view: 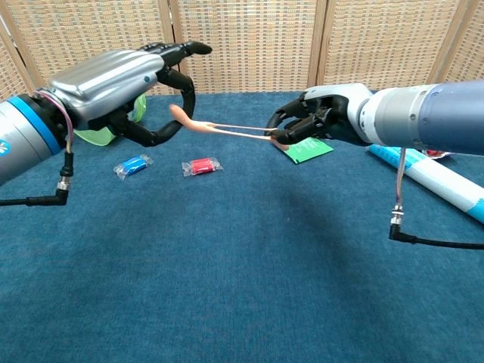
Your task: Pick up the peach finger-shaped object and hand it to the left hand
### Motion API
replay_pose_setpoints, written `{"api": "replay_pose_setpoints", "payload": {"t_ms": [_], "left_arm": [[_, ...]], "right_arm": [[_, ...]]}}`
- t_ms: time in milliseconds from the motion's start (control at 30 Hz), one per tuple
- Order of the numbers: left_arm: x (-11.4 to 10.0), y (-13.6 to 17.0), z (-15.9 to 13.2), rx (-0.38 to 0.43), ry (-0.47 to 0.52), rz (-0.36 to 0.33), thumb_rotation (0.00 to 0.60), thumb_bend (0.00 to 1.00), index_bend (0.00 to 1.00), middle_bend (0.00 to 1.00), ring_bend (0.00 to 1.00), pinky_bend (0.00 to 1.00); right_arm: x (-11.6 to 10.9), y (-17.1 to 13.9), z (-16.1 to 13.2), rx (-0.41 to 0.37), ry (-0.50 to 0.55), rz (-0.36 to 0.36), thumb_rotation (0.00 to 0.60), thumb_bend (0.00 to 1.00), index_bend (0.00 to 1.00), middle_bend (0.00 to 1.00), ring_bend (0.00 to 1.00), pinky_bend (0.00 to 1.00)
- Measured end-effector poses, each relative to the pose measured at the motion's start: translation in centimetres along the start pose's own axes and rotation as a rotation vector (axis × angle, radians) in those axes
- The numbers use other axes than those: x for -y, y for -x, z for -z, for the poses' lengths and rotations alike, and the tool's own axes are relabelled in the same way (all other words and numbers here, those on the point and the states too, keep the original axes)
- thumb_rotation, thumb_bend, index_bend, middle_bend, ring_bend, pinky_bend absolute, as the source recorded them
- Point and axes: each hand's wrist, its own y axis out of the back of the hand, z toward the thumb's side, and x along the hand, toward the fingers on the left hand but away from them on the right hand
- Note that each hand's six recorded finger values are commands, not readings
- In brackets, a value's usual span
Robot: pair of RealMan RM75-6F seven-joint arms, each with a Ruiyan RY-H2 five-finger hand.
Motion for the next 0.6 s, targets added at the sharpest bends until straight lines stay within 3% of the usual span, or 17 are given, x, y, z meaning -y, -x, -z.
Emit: {"api": "replay_pose_setpoints", "payload": {"t_ms": [167, 467, 600], "left_arm": [[-1.2, 0.8, 1.8, -0.028, -0.013, -0.022, 0.6, 0.53, 0.74, 0.0, 0.0, 0.0], [-6.2, 4.4, 8.4, -0.133, -0.079, -0.088, 0.6, 0.53, 0.75, 0.0, 0.0, 0.0], [-8.7, 7.3, 12.5, -0.216, -0.099, -0.113, 0.6, 0.53, 0.75, 0.0, 0.0, 0.0]], "right_arm": [[-1.8, -0.6, 1.3, 0.026, 0.002, 0.037, 0.6, 0.69, 0.73, 0.11, 0.0, 0.0], [-4.6, -2.3, 4.2, 0.069, 0.0, 0.091, 0.6, 0.69, 0.73, 0.11, 0.0, 0.0], [-5.6, -3.3, 5.2, 0.082, 0.01, 0.112, 0.6, 0.69, 0.73, 0.11, 0.0, 0.0]]}}
